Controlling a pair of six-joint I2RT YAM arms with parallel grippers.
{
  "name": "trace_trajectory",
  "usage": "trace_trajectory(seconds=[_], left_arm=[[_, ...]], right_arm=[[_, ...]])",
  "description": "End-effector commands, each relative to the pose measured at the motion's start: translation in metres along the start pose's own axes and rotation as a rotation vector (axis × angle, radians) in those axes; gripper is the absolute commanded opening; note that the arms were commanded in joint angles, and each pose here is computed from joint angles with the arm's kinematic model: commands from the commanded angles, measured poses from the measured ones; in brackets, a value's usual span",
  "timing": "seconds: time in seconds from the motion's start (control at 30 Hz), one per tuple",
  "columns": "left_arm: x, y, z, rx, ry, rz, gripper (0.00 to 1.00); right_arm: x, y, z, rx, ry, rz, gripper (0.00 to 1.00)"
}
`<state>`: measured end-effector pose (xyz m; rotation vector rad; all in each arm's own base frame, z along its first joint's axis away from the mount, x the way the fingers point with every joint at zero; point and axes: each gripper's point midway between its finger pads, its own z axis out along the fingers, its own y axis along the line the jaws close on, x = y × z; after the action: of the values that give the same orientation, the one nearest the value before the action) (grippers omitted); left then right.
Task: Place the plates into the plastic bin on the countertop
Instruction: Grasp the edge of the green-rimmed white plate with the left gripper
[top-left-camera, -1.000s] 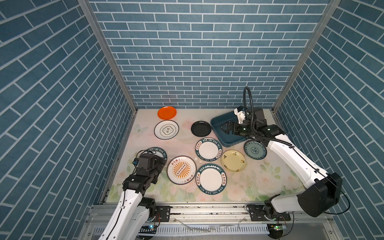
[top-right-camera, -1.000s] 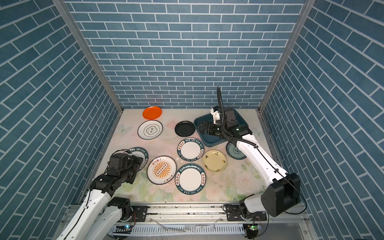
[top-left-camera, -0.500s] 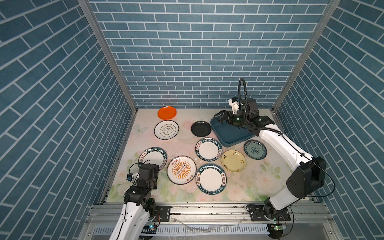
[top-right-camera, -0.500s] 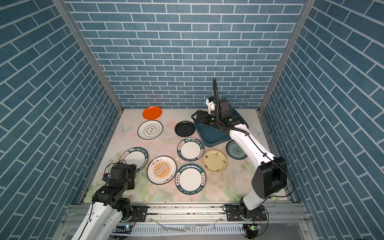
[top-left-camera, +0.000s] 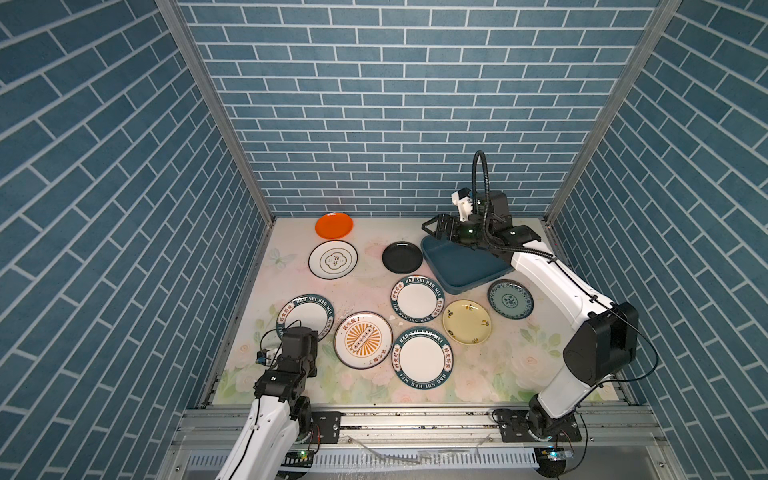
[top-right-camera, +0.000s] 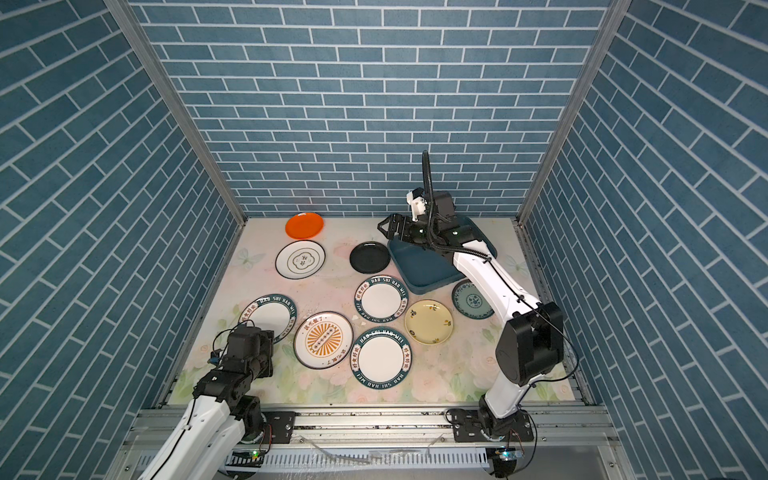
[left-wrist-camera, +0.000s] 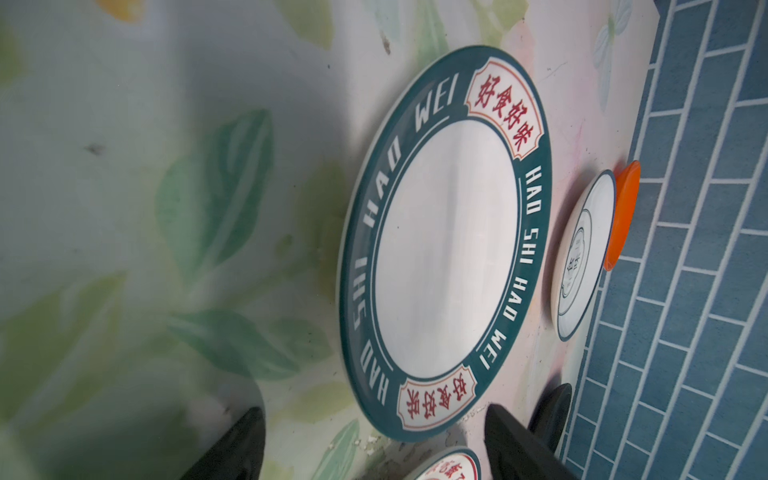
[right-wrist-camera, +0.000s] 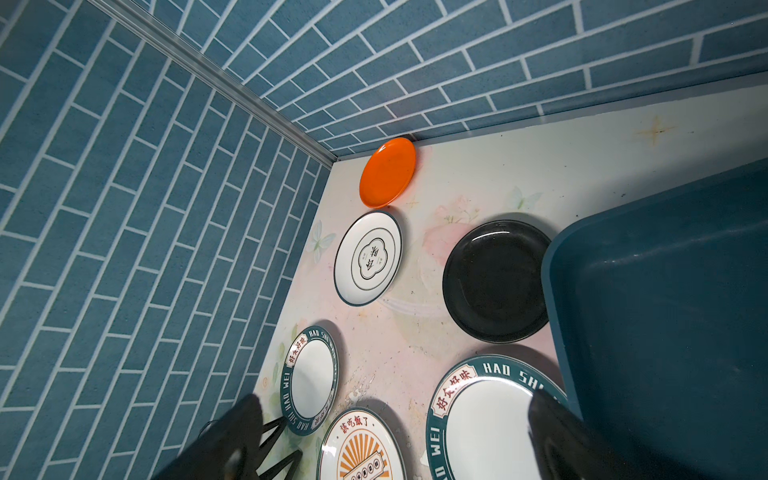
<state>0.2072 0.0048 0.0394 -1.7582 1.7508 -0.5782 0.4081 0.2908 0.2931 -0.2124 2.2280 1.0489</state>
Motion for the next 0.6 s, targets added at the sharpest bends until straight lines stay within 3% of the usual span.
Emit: trace_trajectory(seconds=[0.0,0.57], left_arm=[[-0.006,-0.003,0.005,0.024,-0.037,-0.009,0.80],[-0.010,0.022,0.024,-0.014,-0.048,-0.017,0.59]], right_arm=[[-0.010,0.009,-0.001,-0.018,-0.022,0.005,0.99],[-0.013,0.009,0.002,-0.013,-0.008,0.007,0.99]])
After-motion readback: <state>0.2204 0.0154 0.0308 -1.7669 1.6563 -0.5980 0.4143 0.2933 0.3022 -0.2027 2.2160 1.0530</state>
